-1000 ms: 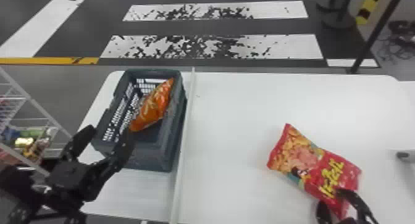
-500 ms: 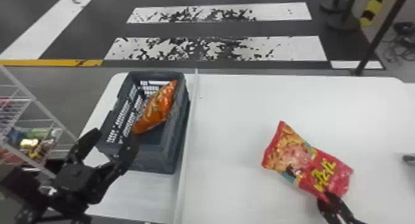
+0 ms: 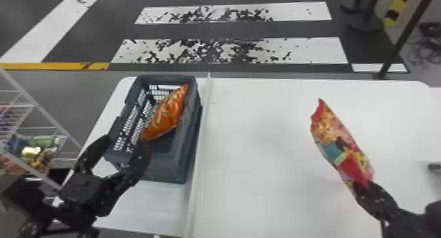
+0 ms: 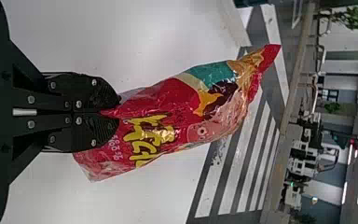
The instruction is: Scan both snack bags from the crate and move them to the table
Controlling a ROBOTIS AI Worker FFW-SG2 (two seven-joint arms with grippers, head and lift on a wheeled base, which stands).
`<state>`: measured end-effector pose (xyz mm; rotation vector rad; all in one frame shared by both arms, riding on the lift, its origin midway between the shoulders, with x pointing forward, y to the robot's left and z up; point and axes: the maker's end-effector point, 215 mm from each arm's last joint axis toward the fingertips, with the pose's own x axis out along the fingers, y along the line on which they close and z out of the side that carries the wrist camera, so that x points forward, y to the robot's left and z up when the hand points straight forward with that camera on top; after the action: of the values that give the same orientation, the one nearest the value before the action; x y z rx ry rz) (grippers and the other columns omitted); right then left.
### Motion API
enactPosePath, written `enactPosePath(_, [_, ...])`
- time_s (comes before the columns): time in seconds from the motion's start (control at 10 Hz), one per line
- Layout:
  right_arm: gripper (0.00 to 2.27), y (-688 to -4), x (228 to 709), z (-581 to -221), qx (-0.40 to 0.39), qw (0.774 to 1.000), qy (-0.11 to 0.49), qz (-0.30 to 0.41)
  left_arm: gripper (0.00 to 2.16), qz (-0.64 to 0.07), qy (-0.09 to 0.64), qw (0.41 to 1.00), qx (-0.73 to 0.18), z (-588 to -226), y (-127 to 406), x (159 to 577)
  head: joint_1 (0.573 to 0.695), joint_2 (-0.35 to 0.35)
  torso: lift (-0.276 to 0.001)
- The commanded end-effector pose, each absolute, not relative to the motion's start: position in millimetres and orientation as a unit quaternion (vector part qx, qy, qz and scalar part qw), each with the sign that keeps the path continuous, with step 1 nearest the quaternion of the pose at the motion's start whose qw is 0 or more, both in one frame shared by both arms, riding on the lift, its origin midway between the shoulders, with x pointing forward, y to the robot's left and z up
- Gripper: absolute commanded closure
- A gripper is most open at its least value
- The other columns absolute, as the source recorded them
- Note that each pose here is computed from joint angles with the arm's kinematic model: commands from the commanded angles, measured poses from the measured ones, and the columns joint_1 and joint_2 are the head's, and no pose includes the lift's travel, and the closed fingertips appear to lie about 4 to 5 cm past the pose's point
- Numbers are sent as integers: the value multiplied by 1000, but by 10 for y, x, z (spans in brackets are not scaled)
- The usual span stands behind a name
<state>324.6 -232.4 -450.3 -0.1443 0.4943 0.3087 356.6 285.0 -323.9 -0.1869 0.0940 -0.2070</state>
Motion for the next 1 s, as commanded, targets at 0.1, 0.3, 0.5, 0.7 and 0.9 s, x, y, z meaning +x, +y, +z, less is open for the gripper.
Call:
enactPosePath(0.1, [2240, -2219, 3202, -4258, 134, 937, 282, 159, 83, -105, 43, 989, -92, -3198, 2826, 3539, 695, 88, -87])
enactPosePath(0.3, [2240, -1986, 2872, -4096, 312, 867, 326, 212, 83, -107, 45, 989, -93, -3206, 2810, 3525, 695, 117, -87])
enactPosePath(0.5, [2240, -1830, 2420, -3687, 442, 775, 359, 275, 83, -114, 40, 988, -93, -3182, 2769, 3513, 695, 158, -87])
enactPosePath(0.7, [2243, -2089, 2412, -3784, 472, 763, 363, 251, 83, -130, 12, 987, -93, -3006, 2648, 3526, 695, 173, -87])
enactPosePath(0.9, [2240, -2380, 2504, -4146, 500, 757, 367, 205, 83, -138, 13, 986, -91, -3006, 2595, 3542, 695, 111, -87])
